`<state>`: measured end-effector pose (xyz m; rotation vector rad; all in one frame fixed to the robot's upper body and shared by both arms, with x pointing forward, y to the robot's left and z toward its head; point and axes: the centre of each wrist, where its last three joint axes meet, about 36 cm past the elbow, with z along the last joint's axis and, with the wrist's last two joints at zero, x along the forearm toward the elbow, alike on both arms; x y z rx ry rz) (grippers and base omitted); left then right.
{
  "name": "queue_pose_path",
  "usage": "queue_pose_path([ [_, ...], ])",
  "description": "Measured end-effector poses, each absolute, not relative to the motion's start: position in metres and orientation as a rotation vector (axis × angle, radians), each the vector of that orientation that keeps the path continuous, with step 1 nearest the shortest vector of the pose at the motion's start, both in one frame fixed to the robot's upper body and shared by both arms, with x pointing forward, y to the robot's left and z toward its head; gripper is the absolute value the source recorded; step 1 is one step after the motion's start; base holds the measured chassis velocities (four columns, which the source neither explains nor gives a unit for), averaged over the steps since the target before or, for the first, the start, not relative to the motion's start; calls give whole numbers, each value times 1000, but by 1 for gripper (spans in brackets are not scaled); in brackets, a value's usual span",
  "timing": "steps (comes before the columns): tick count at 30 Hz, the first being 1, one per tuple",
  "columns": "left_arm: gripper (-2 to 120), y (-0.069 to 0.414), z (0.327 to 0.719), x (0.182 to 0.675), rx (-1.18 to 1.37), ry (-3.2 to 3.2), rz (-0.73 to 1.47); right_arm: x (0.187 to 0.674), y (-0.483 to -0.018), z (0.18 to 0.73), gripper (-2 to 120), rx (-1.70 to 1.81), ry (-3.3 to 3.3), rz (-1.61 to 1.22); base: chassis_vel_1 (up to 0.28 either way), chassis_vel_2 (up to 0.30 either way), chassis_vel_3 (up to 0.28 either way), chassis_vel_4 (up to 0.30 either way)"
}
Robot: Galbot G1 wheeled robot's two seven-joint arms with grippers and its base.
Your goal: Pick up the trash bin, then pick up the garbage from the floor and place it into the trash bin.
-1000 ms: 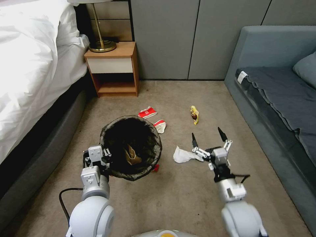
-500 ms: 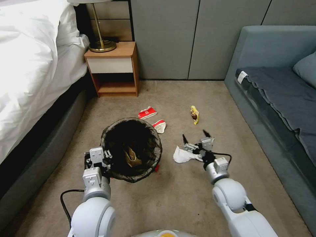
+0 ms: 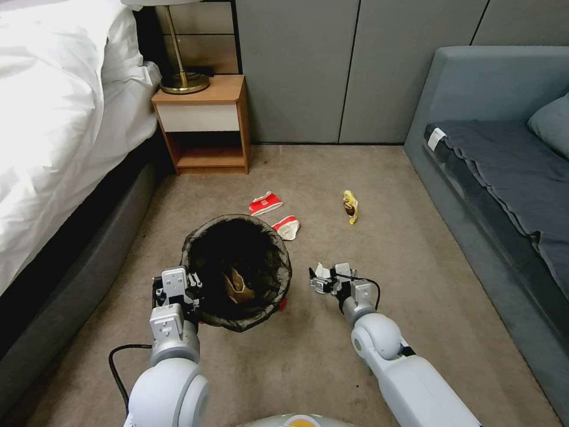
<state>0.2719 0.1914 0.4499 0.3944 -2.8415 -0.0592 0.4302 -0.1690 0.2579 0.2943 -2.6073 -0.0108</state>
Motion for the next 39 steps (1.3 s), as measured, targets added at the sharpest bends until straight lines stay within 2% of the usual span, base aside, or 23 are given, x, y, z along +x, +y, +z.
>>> queue_pose_path([
  [8,0,191,450,271,399,-2844,-59,449,-179,224,100,222,-2533,13,0,0,0,0],
  [26,0,189,449,270,396,-2840,-61,461,-205,182,100,129,-2480,56,0,0,0,0],
  [30,0,188,448,268,395,-2838,-64,465,-211,175,97,107,-2473,68,0,0,0,0],
  [32,0,189,448,268,397,-2837,-67,465,-214,169,88,96,-2469,77,0,0,0,0],
  [33,0,189,448,268,397,-2837,-67,465,-214,169,88,96,-2469,77,0,0,0,0],
  [36,0,189,448,267,400,-2837,-69,467,-223,159,70,94,-2476,85,0,0,0,0],
  [37,0,189,448,267,400,-2837,-69,467,-223,159,70,94,-2476,85,0,0,0,0],
  [39,0,188,447,266,399,-2836,-66,472,-226,156,61,95,-2477,87,0,0,0,0],
])
